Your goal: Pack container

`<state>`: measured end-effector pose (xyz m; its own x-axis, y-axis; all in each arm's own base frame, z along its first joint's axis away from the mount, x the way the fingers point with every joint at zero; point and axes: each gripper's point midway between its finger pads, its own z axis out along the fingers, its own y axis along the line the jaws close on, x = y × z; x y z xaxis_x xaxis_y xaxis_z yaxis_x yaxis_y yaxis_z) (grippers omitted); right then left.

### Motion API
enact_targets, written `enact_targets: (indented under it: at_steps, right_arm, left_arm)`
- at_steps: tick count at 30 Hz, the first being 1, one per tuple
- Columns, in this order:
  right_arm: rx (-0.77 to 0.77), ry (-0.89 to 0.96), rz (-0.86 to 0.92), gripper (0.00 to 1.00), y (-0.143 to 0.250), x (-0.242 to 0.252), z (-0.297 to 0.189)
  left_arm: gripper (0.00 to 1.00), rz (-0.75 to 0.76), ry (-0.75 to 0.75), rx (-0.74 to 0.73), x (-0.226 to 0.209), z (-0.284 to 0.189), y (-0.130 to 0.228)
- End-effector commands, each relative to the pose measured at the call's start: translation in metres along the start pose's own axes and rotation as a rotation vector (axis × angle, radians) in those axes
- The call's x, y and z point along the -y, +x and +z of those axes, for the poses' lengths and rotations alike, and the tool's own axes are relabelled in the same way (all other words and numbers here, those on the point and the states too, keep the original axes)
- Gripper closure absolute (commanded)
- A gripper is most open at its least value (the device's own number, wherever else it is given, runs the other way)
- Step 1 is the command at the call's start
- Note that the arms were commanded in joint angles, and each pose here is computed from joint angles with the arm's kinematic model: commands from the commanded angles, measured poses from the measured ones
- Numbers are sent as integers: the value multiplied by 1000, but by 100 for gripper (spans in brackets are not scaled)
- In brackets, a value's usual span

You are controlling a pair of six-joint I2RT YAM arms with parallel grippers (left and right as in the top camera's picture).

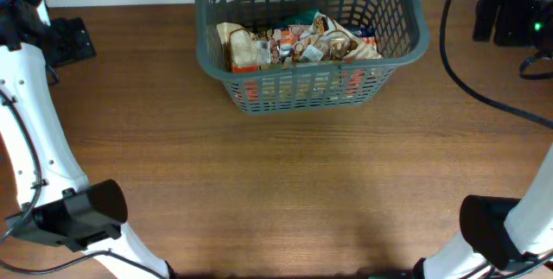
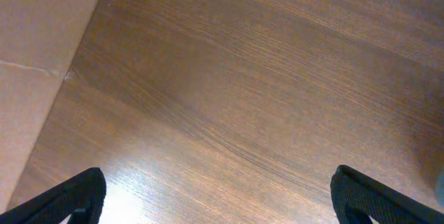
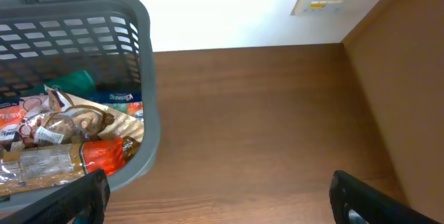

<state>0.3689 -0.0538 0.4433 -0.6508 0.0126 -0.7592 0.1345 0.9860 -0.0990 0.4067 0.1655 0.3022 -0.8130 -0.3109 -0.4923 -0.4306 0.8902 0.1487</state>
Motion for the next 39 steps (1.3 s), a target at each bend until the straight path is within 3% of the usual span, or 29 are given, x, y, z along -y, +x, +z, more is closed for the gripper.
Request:
enact_targets:
  at_steps: [1,9,20,27,33,39]
  right_arm:
    - [26,-7,12,1,-3,0,-9]
    - [14,14,4,1,9,5,-30]
    - [341,42,40,1,19,19,-173]
    - [493,30,48,1,38,19,-229]
    - [542,-28,25,1,70,7,-230]
    - [506,-86,2,1,132,-10,-179]
  left_arm:
    - [1,-9,-8,-10,-1,5,1]
    - [1,-9,-8,-11,-1,5,1]
    - [1,-9,-8,-10,-1,5,1]
    - [1,-9,-8,-10,-1,5,1]
    - [1,-9,-8,-10,-1,5,1]
    - [1,-9,-8,-11,-1,5,1]
